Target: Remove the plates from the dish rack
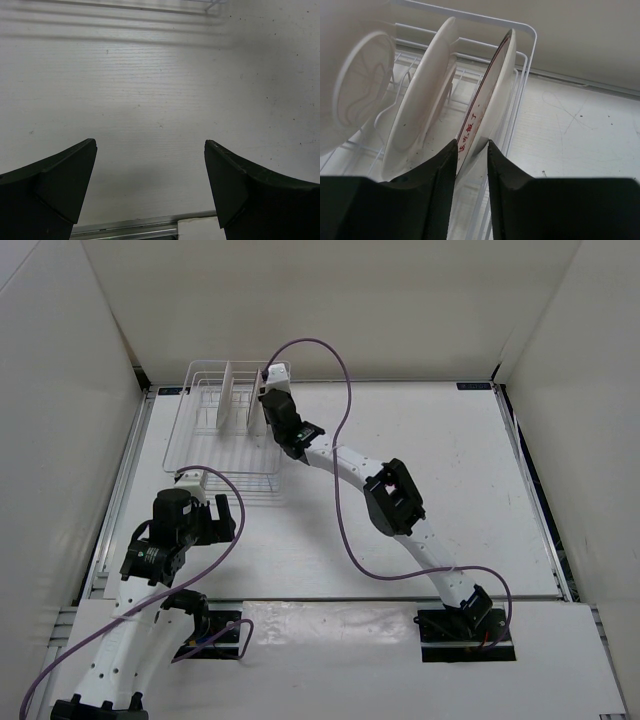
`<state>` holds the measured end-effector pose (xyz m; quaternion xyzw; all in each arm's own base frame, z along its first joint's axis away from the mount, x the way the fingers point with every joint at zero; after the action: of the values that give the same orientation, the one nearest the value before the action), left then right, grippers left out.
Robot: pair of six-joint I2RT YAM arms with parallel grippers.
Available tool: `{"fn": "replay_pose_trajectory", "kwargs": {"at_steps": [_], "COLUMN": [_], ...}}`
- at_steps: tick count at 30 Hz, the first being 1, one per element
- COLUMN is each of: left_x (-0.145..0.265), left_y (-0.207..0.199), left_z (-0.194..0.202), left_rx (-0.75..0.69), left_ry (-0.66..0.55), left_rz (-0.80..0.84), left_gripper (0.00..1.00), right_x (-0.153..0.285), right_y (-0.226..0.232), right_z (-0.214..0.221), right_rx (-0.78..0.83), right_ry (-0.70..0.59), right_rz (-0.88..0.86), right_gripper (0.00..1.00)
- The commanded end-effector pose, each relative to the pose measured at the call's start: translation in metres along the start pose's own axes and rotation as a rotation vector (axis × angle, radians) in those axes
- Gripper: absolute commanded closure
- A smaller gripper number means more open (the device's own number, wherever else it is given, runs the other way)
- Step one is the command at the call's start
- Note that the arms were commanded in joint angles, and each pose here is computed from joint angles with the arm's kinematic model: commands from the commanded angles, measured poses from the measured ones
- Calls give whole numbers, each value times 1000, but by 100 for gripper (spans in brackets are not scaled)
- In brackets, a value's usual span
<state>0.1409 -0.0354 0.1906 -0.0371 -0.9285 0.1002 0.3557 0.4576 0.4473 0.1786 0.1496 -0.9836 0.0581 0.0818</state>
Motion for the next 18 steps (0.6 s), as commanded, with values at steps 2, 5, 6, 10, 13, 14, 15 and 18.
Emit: {"fn": "replay_pose_trajectory", "kwargs": {"at_steps": [2,5,6,10,13,14,15,18], "left_x": [9,9,9,8,8,8,8,8], "left_y": [-4,-4,-4,-4,-4,-4,-4,-4], "left_z": [-11,-11,-11,-11,-12,-11,-11,-12], "left_rx": [11,12,12,12,16,16,14,16], "left_ry": [-43,-42,-39,-36,-33,-30,-31,-34], "left_rz": [17,17,15,14,15,13,16,16], "left_gripper": [1,1,1,1,1,1,1,1], "right_x": [-2,-3,-3,-3,-2,-2,-2,0], "right_y": [1,1,0,0,-1,-3,-4,-3], "right_z": [-33,-32,-34,-36,-40,-43,-45,-50], "right_rx": [-97,-112,-122,-150,-169,-179,-182,-190], "right_ry": [-126,-140,-150,-172,-190,-202,-207,-224], "right_rz": [37,56,65,83,99,113,115,128], "right_gripper": [72,81,83,94,100,100,100,100]}}
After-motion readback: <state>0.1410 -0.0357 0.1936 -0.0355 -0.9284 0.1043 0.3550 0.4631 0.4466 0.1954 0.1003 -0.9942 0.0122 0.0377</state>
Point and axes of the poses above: each gripper's point midway between its finger pads, its own x axis back along the fingers, its own y axis along the line the jaws close on, z = x × y, the point moved 8 cm from there along x, back along the fingers, and after that the axes turned 4 degrees about x, right-handed, at the moved point
